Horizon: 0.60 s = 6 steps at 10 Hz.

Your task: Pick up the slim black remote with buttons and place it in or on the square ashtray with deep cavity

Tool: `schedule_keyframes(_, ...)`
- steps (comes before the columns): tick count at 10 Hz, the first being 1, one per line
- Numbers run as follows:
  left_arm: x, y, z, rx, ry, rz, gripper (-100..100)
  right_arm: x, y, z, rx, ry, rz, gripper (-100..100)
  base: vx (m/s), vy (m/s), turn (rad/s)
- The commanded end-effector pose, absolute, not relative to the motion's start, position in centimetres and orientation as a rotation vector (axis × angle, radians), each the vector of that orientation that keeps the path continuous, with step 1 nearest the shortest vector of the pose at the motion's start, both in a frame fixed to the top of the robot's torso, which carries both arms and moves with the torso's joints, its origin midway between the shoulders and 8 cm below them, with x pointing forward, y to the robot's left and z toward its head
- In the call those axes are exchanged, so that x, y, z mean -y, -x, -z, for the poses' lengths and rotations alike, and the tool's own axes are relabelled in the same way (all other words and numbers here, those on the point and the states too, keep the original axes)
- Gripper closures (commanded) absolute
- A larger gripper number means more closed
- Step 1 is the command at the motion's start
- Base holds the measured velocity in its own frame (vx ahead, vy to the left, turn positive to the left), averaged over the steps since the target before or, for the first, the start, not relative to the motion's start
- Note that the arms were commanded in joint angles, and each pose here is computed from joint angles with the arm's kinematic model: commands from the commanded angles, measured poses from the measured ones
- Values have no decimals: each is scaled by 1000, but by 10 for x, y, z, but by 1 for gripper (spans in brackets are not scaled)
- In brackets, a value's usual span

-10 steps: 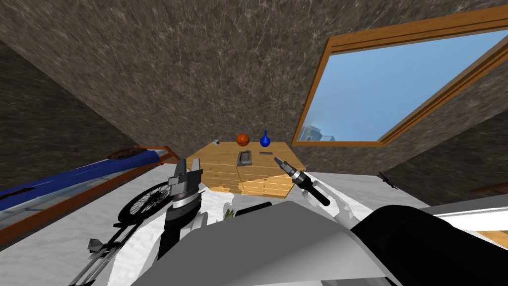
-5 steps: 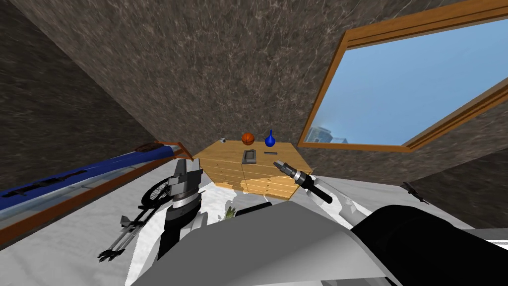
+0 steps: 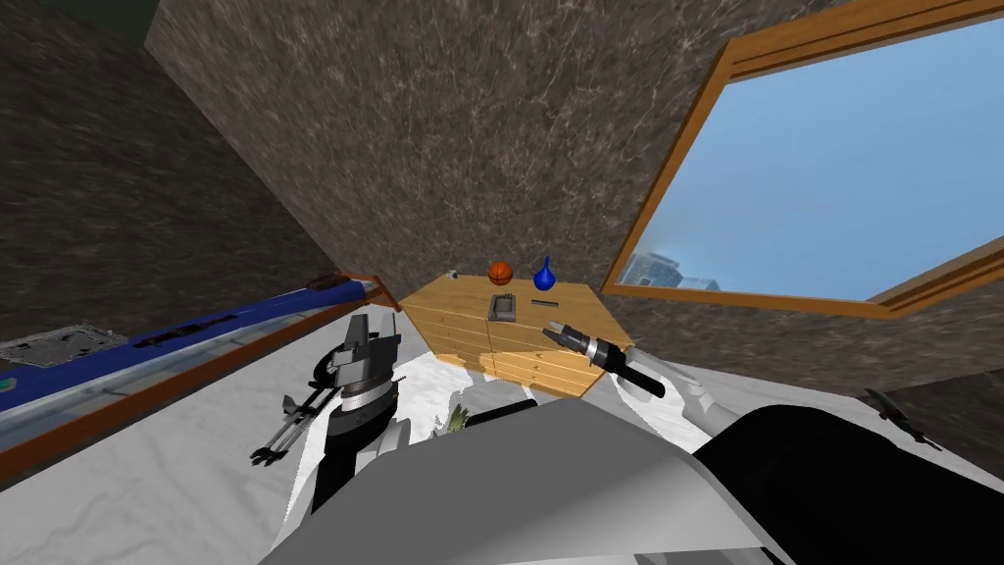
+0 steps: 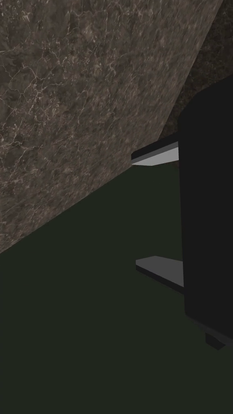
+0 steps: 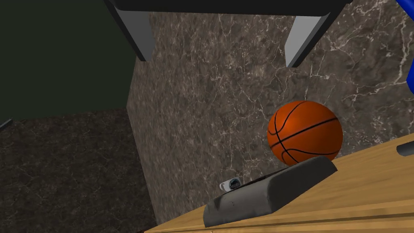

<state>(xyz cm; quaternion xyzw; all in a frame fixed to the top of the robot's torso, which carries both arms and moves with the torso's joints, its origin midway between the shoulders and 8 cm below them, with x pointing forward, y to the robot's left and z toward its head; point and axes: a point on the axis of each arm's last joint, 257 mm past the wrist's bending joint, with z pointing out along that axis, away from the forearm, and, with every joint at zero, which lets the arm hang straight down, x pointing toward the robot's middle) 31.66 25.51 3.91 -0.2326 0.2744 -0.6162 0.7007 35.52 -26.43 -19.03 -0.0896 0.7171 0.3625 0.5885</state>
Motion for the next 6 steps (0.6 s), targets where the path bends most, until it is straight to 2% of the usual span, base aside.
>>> schedule_keyframes(1,-255,-317,-39,-611,518,1372,0,274,-353,205,-1724,266,-811,-100,-4,28,194)
schedule_keyframes(6,-255,-317,-39,-611,518,1372,0,305,-346,232,-1856,425,-717,-100,4,23,163)
